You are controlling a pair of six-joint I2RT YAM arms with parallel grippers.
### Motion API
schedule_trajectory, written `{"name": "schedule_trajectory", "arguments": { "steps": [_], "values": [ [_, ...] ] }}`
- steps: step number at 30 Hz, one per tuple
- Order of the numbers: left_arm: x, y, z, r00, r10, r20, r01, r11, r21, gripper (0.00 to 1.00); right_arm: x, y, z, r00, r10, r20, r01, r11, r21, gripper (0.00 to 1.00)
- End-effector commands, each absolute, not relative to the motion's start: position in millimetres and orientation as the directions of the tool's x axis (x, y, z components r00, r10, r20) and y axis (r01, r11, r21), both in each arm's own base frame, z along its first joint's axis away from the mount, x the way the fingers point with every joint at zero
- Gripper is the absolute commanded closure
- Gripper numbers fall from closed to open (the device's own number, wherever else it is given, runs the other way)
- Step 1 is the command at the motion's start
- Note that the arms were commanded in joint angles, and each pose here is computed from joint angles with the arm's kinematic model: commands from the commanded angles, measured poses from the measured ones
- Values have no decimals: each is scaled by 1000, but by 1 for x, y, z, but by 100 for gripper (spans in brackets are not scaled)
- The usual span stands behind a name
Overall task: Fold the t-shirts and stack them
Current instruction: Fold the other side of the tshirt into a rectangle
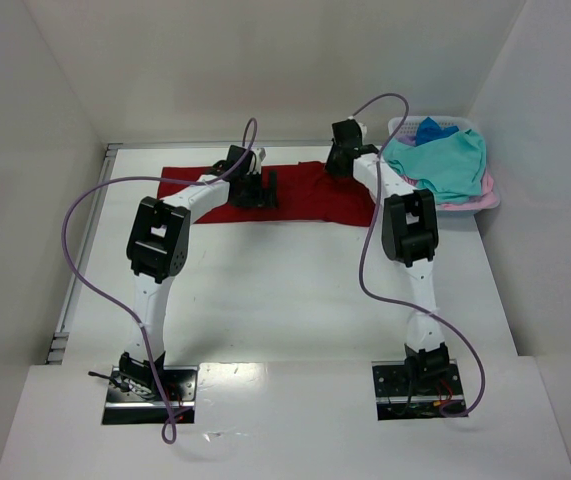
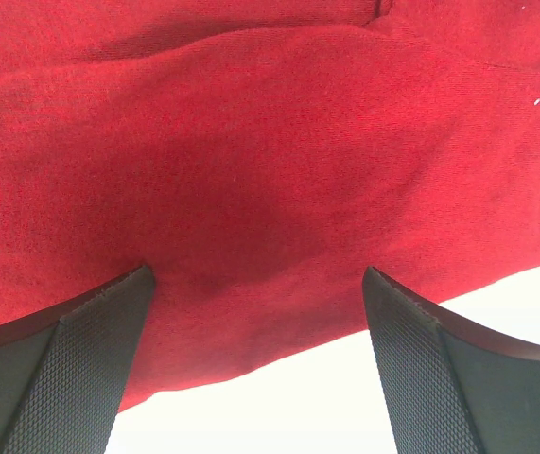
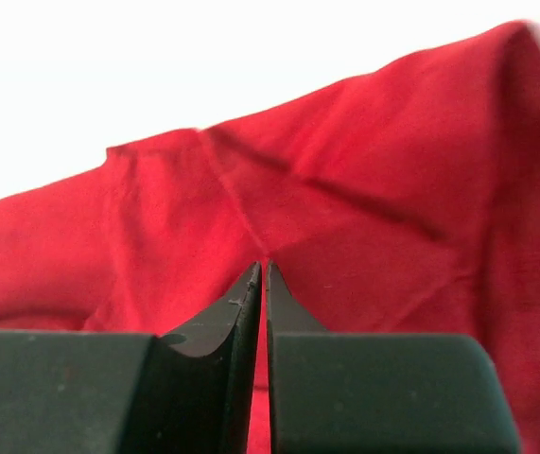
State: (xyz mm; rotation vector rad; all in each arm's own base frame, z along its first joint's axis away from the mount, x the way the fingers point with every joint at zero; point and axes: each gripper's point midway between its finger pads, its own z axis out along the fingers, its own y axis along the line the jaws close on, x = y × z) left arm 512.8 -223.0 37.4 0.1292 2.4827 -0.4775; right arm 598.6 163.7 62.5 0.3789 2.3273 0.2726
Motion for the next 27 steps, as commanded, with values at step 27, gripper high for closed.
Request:
{"name": "schedule_trajectory", "arguments": {
  "steps": [27],
  "values": [
    [508, -209, 7, -852, 1, -523, 177, 942, -286, 1, 637, 106, 114, -514, 209, -832, 330, 944, 34, 86]
  ]
}}
